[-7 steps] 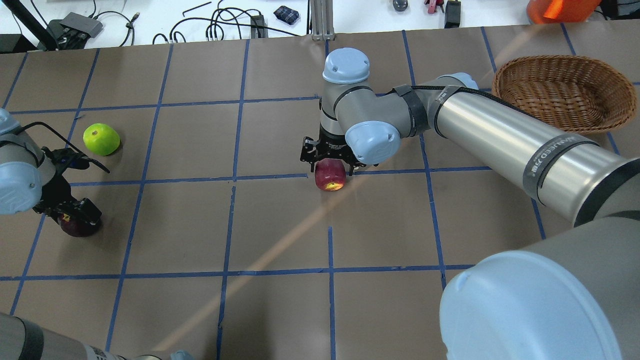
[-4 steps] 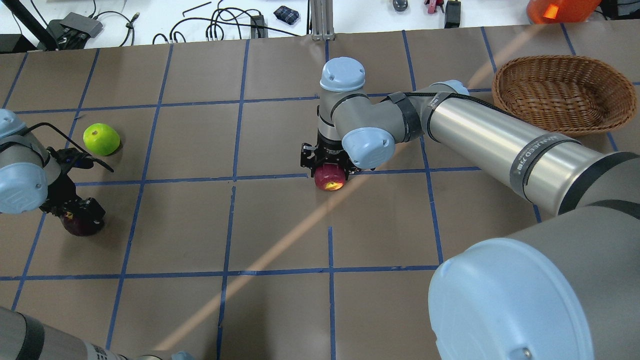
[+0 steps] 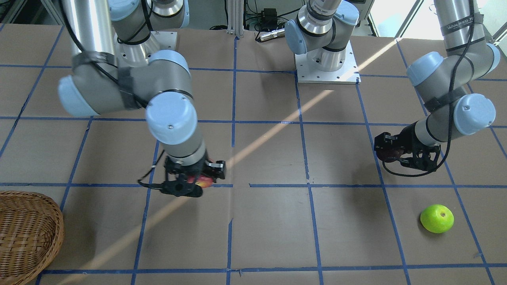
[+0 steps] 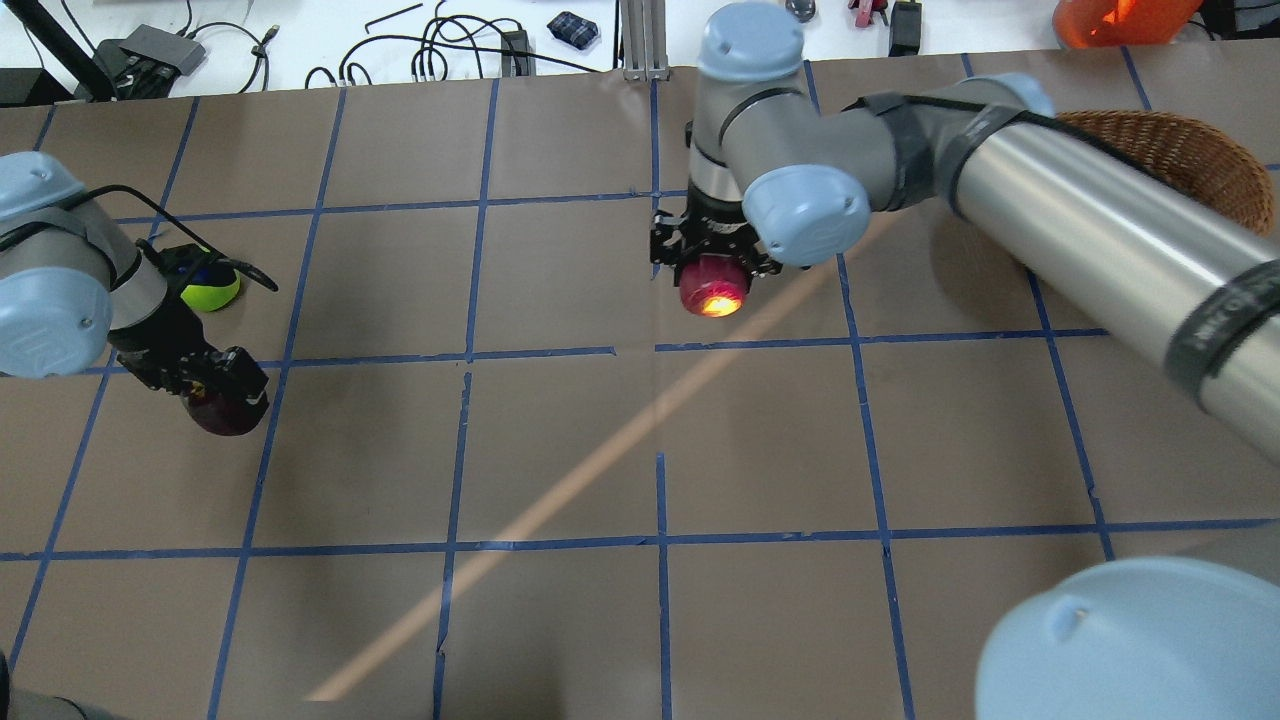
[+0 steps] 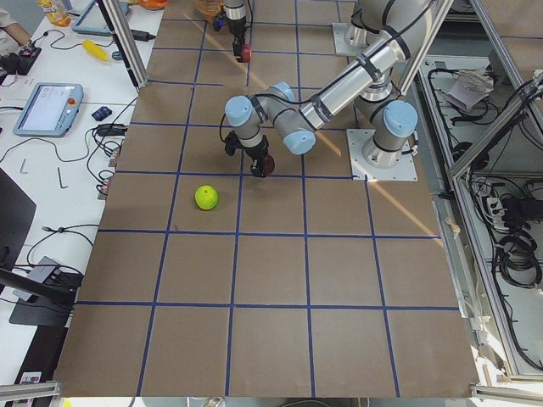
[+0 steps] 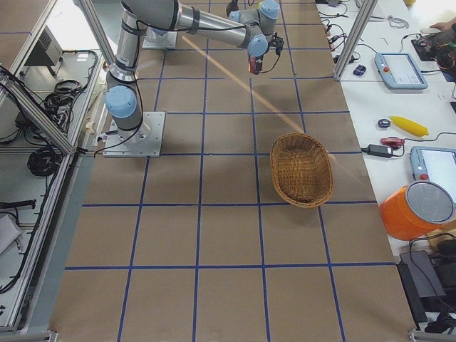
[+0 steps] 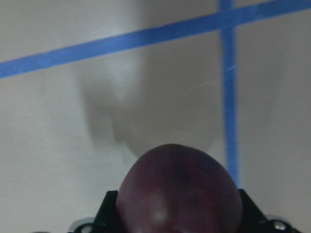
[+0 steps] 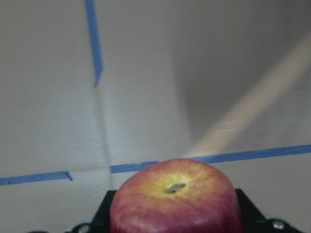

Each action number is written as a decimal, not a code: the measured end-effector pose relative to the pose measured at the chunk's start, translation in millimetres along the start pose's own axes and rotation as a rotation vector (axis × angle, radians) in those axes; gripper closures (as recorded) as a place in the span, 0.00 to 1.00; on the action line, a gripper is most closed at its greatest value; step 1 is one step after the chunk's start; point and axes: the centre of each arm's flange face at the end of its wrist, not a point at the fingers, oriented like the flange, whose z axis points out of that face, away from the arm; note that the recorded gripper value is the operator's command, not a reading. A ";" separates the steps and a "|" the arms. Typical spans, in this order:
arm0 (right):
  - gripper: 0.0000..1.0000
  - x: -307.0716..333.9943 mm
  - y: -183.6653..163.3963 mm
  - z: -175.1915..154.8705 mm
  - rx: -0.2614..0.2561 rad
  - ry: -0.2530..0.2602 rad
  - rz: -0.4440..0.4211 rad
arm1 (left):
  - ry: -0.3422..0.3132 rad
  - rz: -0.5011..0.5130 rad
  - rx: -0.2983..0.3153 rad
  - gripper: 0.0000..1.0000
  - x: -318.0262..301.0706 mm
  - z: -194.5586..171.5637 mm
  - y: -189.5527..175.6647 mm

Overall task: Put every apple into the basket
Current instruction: 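Drop red apple in basket with right while left sets purple apple centrally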

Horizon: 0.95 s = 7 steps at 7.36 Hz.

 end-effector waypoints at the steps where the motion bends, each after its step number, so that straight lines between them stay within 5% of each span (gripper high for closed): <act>1: 1.00 68.7 -25.6 -24.6 0.014 0.024 0.013 | 0.022 -0.057 0.029 0.77 54.2 -24.4 -12.0; 4: 1.00 308.6 -88.5 -52.5 0.086 0.114 -0.028 | -0.011 -0.191 0.137 0.77 254.7 -57.0 -39.3; 6: 1.00 413.8 -114.5 -41.2 0.119 0.217 -0.059 | -0.002 -0.140 0.252 0.76 358.1 -25.8 -53.3; 7: 1.00 449.8 -129.9 -34.4 0.131 0.271 -0.084 | 0.003 -0.110 0.281 0.63 393.8 0.1 -59.5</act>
